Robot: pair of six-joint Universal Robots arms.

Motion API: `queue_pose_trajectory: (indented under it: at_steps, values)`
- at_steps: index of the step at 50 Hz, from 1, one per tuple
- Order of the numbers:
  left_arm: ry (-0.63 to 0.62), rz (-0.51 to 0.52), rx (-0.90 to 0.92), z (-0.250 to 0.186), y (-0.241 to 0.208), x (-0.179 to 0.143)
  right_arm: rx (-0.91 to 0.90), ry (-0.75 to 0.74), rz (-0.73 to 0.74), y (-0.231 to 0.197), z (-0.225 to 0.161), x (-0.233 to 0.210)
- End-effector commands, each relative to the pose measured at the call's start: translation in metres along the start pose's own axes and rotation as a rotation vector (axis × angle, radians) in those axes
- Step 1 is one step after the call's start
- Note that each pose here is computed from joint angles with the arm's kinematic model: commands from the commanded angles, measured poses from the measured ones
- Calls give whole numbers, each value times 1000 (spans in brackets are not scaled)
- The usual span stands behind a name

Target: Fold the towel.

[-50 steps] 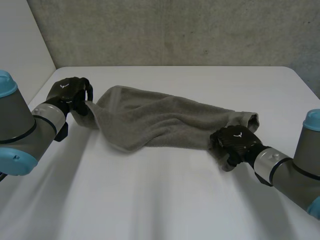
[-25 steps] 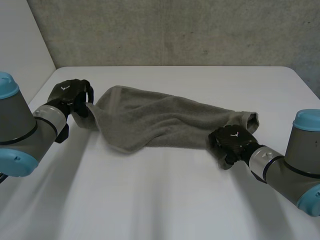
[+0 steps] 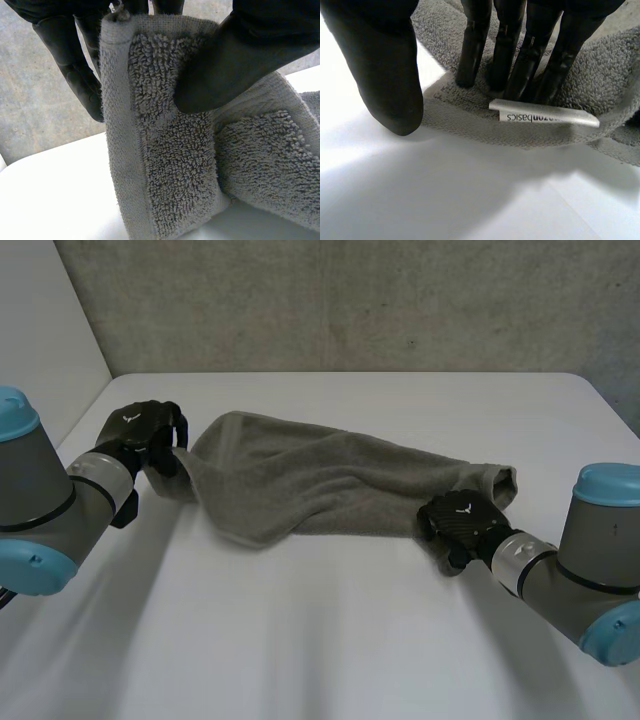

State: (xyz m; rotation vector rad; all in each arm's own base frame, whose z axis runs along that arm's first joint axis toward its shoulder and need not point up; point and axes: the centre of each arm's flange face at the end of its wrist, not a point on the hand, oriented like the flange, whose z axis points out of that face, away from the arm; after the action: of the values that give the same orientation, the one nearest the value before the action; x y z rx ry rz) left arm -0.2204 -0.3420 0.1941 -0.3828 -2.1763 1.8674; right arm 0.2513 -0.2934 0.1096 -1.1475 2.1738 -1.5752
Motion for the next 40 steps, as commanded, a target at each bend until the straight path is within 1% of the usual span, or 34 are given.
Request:
queue_pose_trajectory:
  at_steps: [1,8,21,27,28,29,31,32,34,35,36,37,38,39,40]
  values:
    - [0,-1,-2,0,1,0,18,4,-9,-4,2,1]
    - [0,-1,-2,0,1,0,33,7,-16,-9,4,2]
    - [0,-1,-2,0,1,0,23,-1,-13,-4,10,1]
    - [2,1,-2,0,0,0,49,18,-20,-14,9,7]
    - [2,1,-2,0,0,0,72,31,-25,-24,6,11]
    - [2,1,1,0,-1,0,73,31,-26,-24,6,11]
    - [0,1,9,-1,-4,0,165,87,-60,-61,-12,26]
    - [-3,1,13,-1,-5,-1,166,87,-60,-61,-13,26]
    - [-8,1,21,-1,-8,-3,248,129,-96,-94,-33,34]
    - [-11,3,30,-1,-12,-4,248,129,-96,-94,-33,34]
    - [-11,3,30,-1,-12,-4,279,144,-107,-108,-42,36]
    - [-14,7,51,-2,-20,-6,279,144,-107,-108,-42,36]
    - [-20,11,75,-5,-30,-7,301,156,-109,-119,-50,40]
    - [-20,11,75,-5,-30,-7,323,168,-109,-131,-60,43]
    - [-24,16,108,-10,-43,-8,323,168,-109,-132,-60,43]
